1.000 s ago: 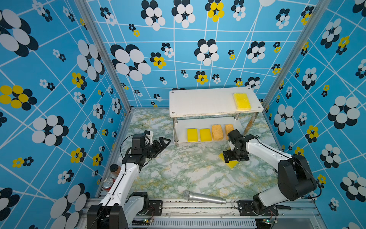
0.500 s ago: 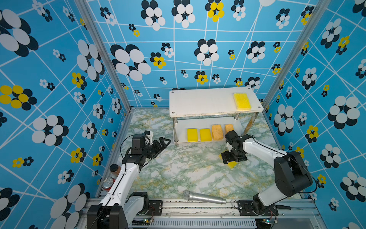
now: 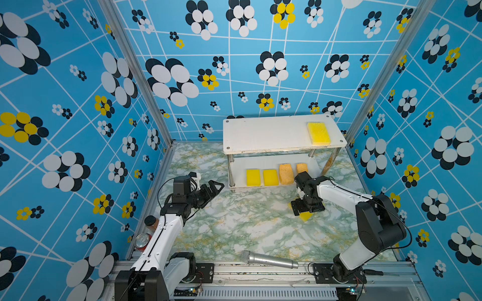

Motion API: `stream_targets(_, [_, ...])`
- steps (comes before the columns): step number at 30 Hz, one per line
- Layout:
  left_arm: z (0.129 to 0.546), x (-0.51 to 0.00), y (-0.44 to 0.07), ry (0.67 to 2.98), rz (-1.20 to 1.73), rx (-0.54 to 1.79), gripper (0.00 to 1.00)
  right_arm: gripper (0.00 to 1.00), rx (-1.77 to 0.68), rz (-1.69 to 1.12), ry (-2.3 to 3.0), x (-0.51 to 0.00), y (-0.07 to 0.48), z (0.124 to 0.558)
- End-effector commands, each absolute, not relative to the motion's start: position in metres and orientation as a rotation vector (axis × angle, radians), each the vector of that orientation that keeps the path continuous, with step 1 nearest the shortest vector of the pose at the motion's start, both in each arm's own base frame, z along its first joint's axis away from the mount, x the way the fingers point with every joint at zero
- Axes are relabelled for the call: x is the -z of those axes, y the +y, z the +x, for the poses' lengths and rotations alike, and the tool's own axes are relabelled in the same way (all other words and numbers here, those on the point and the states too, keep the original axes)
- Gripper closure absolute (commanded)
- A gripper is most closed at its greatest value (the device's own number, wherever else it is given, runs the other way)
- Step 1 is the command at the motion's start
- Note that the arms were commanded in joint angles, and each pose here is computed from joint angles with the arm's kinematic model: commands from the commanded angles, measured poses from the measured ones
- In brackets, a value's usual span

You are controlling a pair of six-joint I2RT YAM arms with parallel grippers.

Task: Place and organize the cleaning sponges onto the shelf
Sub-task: 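Lower the open right gripper around the yellow sponge nearer the robot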

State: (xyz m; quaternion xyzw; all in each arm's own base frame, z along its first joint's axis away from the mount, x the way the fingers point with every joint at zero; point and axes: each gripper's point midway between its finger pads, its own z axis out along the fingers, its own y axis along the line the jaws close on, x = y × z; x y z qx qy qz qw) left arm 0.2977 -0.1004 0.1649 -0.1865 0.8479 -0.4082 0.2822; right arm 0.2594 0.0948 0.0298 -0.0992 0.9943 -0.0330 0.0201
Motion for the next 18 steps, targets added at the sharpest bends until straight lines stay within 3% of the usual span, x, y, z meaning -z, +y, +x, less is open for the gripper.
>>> stream_targets(1, [0.295, -0.167, -0.097, 2.264, -0.488, 1.081, 0.01, 0.02, 0.143, -0.333, 3.096, -0.03, 0.093, 0.259])
stream_targets(18, [0.294, -0.166, -0.096, 2.265, -0.492, 1.082, 0.01, 0.05, 0.137, -0.417, 3.096, -0.023, 0.111, 0.26])
